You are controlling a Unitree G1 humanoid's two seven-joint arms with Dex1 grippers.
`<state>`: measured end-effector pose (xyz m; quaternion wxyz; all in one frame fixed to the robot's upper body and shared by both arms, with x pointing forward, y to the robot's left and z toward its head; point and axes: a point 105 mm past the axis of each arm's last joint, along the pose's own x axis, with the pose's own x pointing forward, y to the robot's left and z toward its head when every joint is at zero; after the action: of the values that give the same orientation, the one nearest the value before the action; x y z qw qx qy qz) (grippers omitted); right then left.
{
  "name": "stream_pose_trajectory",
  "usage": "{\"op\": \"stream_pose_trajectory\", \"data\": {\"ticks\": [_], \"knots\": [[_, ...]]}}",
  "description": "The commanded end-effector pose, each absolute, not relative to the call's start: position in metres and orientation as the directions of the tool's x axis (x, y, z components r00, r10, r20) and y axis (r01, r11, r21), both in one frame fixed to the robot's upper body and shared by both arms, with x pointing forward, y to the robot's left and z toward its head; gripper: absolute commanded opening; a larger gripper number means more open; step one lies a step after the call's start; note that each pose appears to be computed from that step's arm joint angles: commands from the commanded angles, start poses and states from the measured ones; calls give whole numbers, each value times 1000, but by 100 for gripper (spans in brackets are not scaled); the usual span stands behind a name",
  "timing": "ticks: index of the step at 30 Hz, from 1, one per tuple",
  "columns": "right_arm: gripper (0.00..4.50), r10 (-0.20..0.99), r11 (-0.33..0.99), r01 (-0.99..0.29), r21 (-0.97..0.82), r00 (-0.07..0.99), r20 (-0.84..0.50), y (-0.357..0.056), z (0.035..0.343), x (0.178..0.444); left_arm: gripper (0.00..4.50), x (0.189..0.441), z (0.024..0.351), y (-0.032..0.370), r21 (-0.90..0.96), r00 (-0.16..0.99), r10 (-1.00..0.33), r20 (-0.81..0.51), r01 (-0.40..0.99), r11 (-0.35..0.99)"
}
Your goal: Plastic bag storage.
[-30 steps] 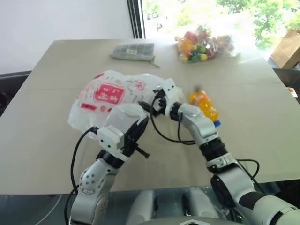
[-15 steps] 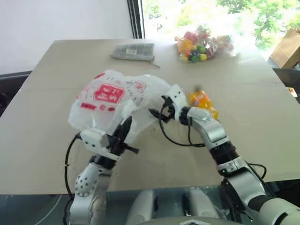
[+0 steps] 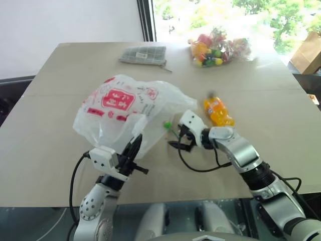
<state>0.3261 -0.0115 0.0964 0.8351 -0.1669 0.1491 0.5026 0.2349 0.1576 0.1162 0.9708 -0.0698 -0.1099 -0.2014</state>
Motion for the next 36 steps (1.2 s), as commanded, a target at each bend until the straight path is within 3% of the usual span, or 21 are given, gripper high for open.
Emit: {"op": "stream_pose_trajectory", "data": {"ticks": [1,7,14,20,25,27,32,36], "knots": [[309,789,440,-879,-185,476,-388,-12,109,329,0,232,124,157,-68,884,-380,272,411,909],[7,778,426,-873,-238,488,-397,-15,111,334,0,230,130,153,-61,874,-391,290,425,903],[3,840,397,-879,-265,464,-281,11,147,336,0,230,145,145,-36,842,-416,343,454,890],[3,926,105,-949,-297,202,-318,34,158,303,0,230,163,136,-18,807,-438,397,484,875],[3,929,-3,-953,-304,110,-354,39,155,294,0,230,167,136,-5,800,-437,411,481,877],[3,937,3,-952,-307,109,-331,47,158,295,0,228,167,134,1,796,-446,410,489,872],[3,966,163,-937,-309,215,-141,95,194,308,0,221,150,125,37,793,-495,356,517,855],[131,978,163,-944,-287,194,-82,109,206,302,0,222,150,128,54,799,-485,355,501,864]]}}
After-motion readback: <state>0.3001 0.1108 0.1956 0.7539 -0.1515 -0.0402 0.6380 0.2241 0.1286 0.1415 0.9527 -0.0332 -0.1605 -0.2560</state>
